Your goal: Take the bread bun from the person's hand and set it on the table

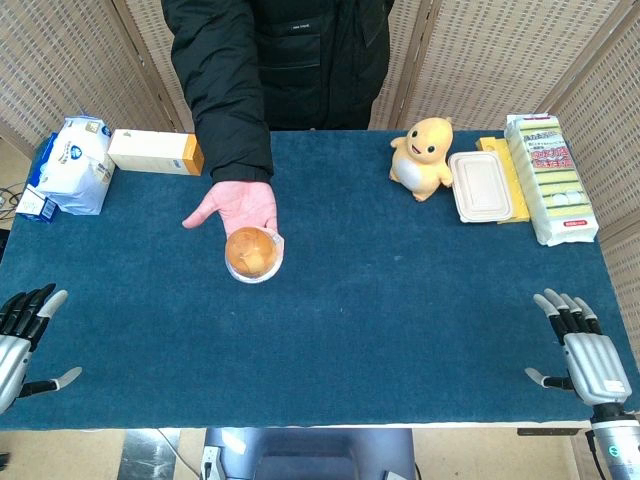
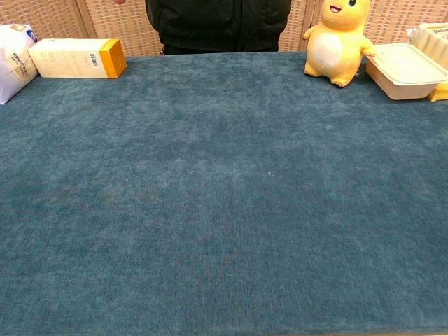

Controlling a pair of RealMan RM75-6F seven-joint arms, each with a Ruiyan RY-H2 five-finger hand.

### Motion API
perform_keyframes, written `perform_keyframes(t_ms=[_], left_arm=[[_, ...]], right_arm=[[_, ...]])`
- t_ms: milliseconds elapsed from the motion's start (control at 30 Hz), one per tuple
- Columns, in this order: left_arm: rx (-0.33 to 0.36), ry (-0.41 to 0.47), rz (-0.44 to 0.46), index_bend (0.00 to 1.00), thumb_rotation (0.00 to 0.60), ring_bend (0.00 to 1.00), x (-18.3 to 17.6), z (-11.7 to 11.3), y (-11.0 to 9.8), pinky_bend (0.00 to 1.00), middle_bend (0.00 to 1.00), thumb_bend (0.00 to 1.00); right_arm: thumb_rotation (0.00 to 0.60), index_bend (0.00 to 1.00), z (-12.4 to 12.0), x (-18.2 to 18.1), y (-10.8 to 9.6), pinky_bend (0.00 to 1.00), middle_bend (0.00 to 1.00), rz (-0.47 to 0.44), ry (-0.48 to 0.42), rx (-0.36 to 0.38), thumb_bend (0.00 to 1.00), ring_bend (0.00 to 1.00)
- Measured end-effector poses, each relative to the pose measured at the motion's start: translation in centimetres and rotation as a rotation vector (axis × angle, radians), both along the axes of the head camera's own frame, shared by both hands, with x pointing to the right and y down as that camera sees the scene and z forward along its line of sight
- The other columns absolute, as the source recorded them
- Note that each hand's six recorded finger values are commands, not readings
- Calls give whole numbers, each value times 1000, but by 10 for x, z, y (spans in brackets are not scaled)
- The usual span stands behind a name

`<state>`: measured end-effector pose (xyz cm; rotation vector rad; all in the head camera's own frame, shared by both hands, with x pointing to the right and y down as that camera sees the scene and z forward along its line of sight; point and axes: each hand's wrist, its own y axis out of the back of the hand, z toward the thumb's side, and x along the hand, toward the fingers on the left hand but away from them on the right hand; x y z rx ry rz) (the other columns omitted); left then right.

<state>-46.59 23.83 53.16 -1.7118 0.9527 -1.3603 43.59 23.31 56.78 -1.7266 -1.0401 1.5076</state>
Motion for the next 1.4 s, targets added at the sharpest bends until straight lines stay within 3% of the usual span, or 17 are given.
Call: perform_keyframes(t_ms=[167, 367, 567, 800, 867, 1100, 1267, 1400], left_arm=[[0, 9, 10, 0, 600, 0, 3, 0, -2, 34, 0, 25], [22, 77, 47, 0, 600, 0, 23, -9, -18, 34, 0, 25], [72, 179, 133, 0, 600, 0, 72, -51, -53, 34, 0, 25], [113, 336, 257, 0, 600, 0, 167, -116, -111, 34, 0, 25], [106, 352, 282, 0, 600, 0, 185, -123, -124, 34, 0, 25], [30, 268, 278, 0, 600, 0, 219, -110, -170, 34, 0, 28], [-25, 205, 261, 0, 600, 0, 242, -96, -188, 34, 0, 28], [-58, 166, 300, 0, 600, 0, 276, -83, -193, 34, 0, 29]], right_arm=[[600, 57, 1, 1, -1, 0, 0, 5, -3, -6, 31, 0], [600, 58, 4, 1, -2, 0, 0, 7, -3, -19, 30, 0], [600, 58, 5, 3, -3, 0, 0, 12, -11, -24, 30, 0], [600, 59, 8, 5, -5, 0, 0, 15, -11, -40, 30, 0], [600, 59, 9, 6, -5, 0, 0, 18, -11, -43, 30, 0], [600, 59, 9, 9, -7, 0, 0, 29, -15, -47, 31, 0], [600, 59, 8, 13, -9, 0, 0, 43, -18, -44, 31, 0], [600, 59, 8, 16, -10, 0, 0, 49, -20, -47, 30, 0]])
